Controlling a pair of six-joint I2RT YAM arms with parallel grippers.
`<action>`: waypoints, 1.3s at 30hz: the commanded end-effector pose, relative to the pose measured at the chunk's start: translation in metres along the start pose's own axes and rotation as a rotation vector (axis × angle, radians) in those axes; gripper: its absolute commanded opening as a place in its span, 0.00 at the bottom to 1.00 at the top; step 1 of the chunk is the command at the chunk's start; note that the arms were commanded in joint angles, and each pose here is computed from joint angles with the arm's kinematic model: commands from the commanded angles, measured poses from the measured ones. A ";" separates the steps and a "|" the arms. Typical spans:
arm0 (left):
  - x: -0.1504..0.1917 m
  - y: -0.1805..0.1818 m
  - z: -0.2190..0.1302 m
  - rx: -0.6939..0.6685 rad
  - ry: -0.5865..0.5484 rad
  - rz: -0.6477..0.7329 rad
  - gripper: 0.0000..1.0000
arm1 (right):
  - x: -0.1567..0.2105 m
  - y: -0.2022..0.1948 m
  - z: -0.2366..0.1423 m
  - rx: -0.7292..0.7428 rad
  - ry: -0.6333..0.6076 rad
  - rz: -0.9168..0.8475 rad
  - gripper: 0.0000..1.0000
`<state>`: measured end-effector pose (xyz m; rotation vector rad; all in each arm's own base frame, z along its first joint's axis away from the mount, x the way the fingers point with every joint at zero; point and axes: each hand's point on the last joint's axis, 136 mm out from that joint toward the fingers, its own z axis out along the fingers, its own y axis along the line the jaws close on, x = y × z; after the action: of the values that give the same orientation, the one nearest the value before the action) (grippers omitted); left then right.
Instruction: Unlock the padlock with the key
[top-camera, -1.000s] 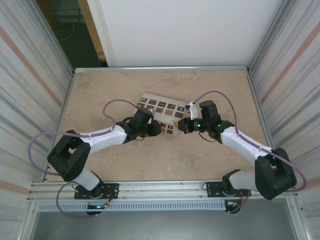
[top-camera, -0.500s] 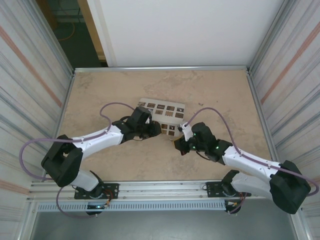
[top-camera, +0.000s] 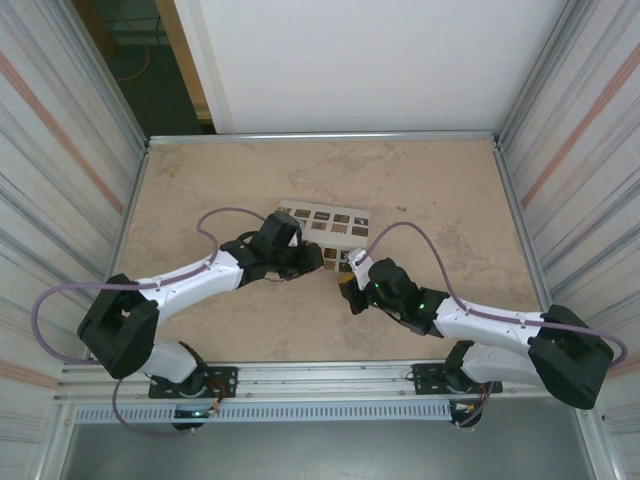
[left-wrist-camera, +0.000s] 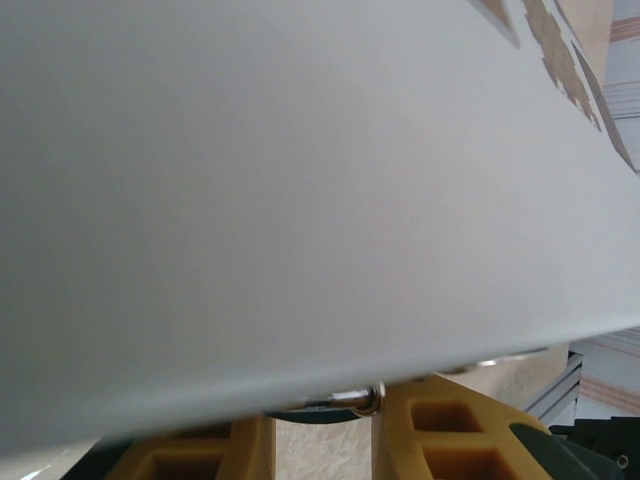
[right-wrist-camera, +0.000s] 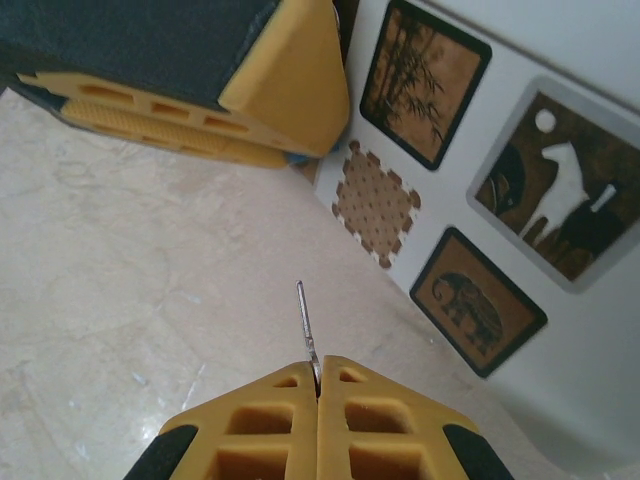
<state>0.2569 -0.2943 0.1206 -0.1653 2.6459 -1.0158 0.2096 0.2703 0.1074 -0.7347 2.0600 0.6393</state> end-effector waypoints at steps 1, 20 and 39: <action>-0.016 -0.047 -0.022 0.140 -0.055 0.038 0.21 | -0.007 -0.003 0.003 0.025 -0.053 -0.029 0.00; -0.015 -0.053 -0.026 0.154 -0.037 0.026 0.22 | -0.015 -0.002 0.021 0.023 -0.097 -0.031 0.00; -0.013 -0.051 -0.025 0.154 -0.033 0.023 0.22 | -0.023 -0.001 0.024 0.027 -0.123 -0.018 0.00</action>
<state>0.2523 -0.2984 0.1262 -0.1857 2.6728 -1.0576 0.2300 0.2858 0.1034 -0.6977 1.9803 0.6207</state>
